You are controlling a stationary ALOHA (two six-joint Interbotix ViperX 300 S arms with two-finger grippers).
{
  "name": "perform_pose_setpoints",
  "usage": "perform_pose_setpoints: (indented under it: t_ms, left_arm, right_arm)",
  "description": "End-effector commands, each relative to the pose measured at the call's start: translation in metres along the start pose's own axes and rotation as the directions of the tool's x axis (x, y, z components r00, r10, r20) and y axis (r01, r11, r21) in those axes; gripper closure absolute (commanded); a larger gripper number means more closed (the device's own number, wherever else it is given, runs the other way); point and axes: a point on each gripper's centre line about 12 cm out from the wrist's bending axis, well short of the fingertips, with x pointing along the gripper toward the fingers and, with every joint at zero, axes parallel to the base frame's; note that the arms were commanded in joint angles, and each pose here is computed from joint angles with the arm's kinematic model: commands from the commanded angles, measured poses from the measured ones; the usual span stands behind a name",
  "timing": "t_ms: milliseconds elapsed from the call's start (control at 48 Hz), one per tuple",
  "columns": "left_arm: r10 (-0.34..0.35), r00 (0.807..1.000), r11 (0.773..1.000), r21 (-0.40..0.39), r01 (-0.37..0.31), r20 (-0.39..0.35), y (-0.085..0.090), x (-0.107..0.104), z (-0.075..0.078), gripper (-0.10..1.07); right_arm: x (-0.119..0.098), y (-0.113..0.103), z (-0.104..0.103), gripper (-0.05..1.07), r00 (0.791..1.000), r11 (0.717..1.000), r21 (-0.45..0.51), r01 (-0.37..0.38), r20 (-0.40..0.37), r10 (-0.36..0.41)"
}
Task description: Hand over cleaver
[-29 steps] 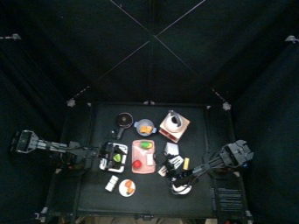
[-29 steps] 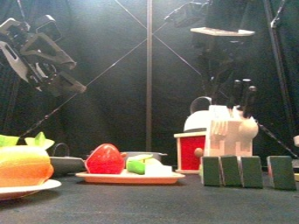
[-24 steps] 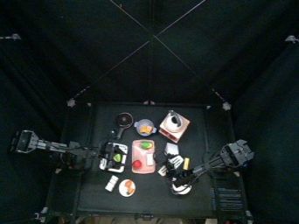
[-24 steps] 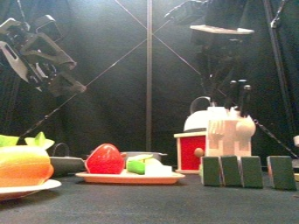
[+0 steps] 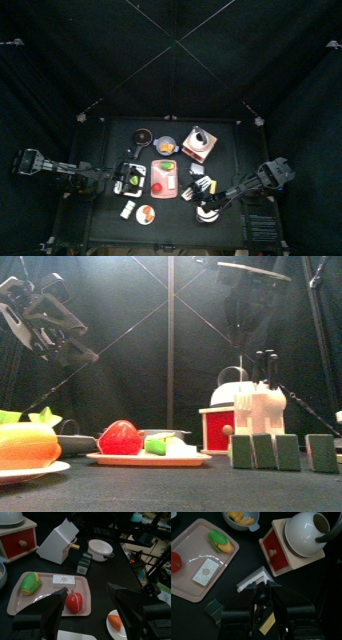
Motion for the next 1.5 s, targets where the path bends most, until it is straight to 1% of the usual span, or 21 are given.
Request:
perform_pose_setpoints:
  t_ms: [0, 271, 479, 542, 667, 729, 854, 958, 1021, 1167, 1250, 1292, 1354, 1438, 1479]
  left_arm:
    - [-0.003, 1.0, 1.0, 0.001, 0.002, 0.02, -0.001, 0.001, 0.006, 0.0]
    - [-0.002, 1.0, 1.0, 0.001, 0.002, 0.018, -0.001, 0.001, 0.006, 0.0]
    - [-0.002, 1.0, 1.0, 0.001, 0.002, 0.018, -0.001, 0.001, 0.006, 0.0]
    - [-0.002, 1.0, 1.0, 0.002, 0.002, 0.018, -0.001, 0.001, 0.006, 0.0]
    - [-0.003, 1.0, 1.0, 0.002, 0.003, 0.021, -0.001, 0.001, 0.006, 0.0]
    - [-0.003, 1.0, 1.0, 0.002, 0.003, 0.021, -0.001, 0.001, 0.006, 0.0]
    - [-0.001, 1.0, 1.0, 0.002, 0.0, 0.019, 0.0, 0.001, 0.006, 0.0]
    - [-0.002, 1.0, 1.0, 0.002, 0.002, 0.018, -0.001, 0.001, 0.006, 0.0]
    - [-0.004, 1.0, 1.0, 0.004, 0.004, 0.021, -0.001, 0.001, 0.006, 0.0]
    - [-0.014, 0.999, 1.0, 0.015, 0.013, 0.029, -0.002, 0.001, 0.007, 0.0]
    - [-0.029, 0.999, 0.999, 0.028, 0.028, 0.041, -0.005, 0.002, 0.009, 0.0]
    - [-0.04, 0.998, 0.999, 0.038, 0.039, 0.05, -0.007, 0.002, 0.01, 0.0]
    - [-0.061, 0.995, 0.997, 0.053, 0.058, 0.074, -0.01, 0.002, 0.014, 0.0]
    - [-0.09, 0.989, 0.994, 0.065, 0.083, 0.118, -0.014, 0.002, 0.02, 0.0]
    - [-0.105, 0.983, 0.993, 0.069, 0.096, 0.15, -0.016, 0.001, 0.025, 0.0]
  right_arm:
    - [-0.023, -0.013, 0.018, 0.45, 0.998, 0.997, 0.056, -0.055, 0.038, 0.053]
    - [-0.059, -0.023, 0.028, 0.45, 0.982, 0.986, 0.065, -0.153, 0.126, 0.144]
    - [-0.082, -0.034, 0.024, 0.45, 0.96, 0.976, 0.037, -0.216, 0.192, 0.205]
    - [-0.085, -0.036, 0.021, 0.45, 0.955, 0.975, 0.023, -0.222, 0.208, 0.212]
    - [-0.083, -0.035, 0.015, 0.45, 0.948, 0.974, -0.009, -0.225, 0.231, 0.221]
    - [-0.082, -0.032, 0.013, 0.45, 0.938, 0.969, -0.03, -0.244, 0.247, 0.244]
    - [-0.082, -0.022, 0.011, 0.45, 0.904, 0.945, -0.071, -0.318, 0.277, 0.325]
    - [-0.08, -0.016, 0.011, 0.45, 0.884, 0.928, -0.093, -0.36, 0.284, 0.371]
    - [-0.08, -0.013, 0.01, 0.45, 0.873, 0.92, -0.107, -0.377, 0.292, 0.391]
    - [-0.076, -0.01, 0.009, 0.45, 0.853, 0.912, -0.144, -0.384, 0.321, 0.41]
    - [-0.075, -0.007, 0.007, 0.45, 0.83, 0.903, -0.181, -0.39, 0.357, 0.429]
    - [-0.075, -0.005, 0.006, 0.45, 0.816, 0.897, -0.203, -0.394, 0.373, 0.442]
    - [-0.073, 0.0, 0.004, 0.45, 0.786, 0.884, -0.251, -0.395, 0.405, 0.466]
    - [-0.071, 0.007, 0.002, 0.45, 0.743, 0.865, -0.321, -0.386, 0.447, 0.498]
    - [-0.071, 0.011, 0.001, 0.45, 0.717, 0.854, -0.355, -0.381, 0.469, 0.515]
